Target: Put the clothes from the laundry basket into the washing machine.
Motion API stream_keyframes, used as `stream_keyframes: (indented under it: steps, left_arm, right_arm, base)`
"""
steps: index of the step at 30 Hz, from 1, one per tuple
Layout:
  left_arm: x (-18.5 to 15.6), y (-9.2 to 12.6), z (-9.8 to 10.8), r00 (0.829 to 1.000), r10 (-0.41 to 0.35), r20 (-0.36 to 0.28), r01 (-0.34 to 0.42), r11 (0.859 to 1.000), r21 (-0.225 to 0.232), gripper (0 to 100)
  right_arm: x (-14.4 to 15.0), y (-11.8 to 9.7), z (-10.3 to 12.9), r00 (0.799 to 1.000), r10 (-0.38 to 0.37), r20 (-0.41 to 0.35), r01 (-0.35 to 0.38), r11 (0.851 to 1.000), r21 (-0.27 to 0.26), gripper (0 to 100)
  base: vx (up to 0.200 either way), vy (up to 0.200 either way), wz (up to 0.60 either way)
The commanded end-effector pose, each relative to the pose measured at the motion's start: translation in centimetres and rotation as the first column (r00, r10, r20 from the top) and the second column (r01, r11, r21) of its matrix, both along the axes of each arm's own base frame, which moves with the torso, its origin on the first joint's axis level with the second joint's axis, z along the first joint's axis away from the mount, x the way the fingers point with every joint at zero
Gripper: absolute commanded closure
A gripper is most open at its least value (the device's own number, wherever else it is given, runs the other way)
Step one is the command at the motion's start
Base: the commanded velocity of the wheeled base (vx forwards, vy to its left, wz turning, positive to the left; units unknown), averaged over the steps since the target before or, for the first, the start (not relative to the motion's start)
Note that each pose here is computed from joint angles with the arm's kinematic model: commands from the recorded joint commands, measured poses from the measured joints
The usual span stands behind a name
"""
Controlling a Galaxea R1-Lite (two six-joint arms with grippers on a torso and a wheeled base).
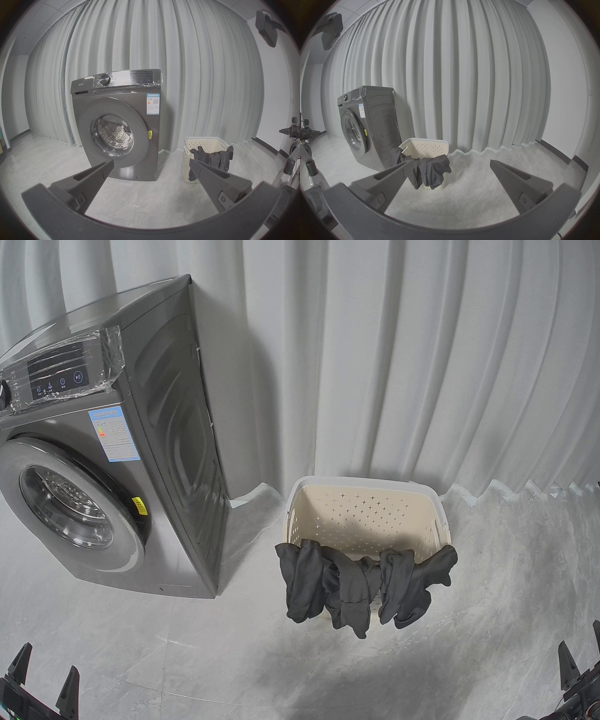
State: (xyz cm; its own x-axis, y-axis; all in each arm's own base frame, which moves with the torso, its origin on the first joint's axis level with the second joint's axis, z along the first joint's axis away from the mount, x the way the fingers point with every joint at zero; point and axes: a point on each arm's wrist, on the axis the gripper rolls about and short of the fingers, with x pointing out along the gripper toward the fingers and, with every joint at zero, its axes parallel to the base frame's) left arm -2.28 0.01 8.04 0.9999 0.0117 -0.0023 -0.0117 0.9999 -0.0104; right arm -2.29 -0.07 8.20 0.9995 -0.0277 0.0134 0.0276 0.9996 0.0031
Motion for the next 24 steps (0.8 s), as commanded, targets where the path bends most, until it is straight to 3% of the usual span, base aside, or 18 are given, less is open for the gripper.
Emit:
stream_keyframes:
  steps: [1, 12, 21, 24]
  left_arm:
    - [0.03, 0.0, -0.47, 1.0, 0.001, -0.004, -0.001, 1.0, 0.0, 0]
    - [0.03, 0.0, -0.47, 1.0, 0.001, -0.004, -0.001, 1.0, 0.0, 0]
    - [0.01, 0.0, -0.48, 1.0, 0.001, -0.002, -0.001, 1.0, 0.001, 0]
    - [0.01, 0.0, -0.48, 1.0, 0.001, -0.002, -0.001, 1.0, 0.001, 0]
  right_arm:
    - [0.01, 0.0, -0.52, 1.0, 0.002, -0.001, -0.002, 1.0, 0.0, 0]
    - [0.01, 0.0, -0.52, 1.0, 0.0, -0.001, 0.0, 1.0, 0.0, 0]
    - [0.01, 0.0, -0.52, 1.0, 0.002, -0.001, -0.002, 1.0, 0.0, 0]
    - [0.01, 0.0, -0.52, 1.0, 0.002, -0.001, -0.002, 1.0, 0.0, 0]
  base:
    - [0.0, 0.0, 0.0]
    - [0.0, 0.0, 0.0]
    - [0.0, -0.2, 0.0]
    - [0.0, 0.0, 0.0]
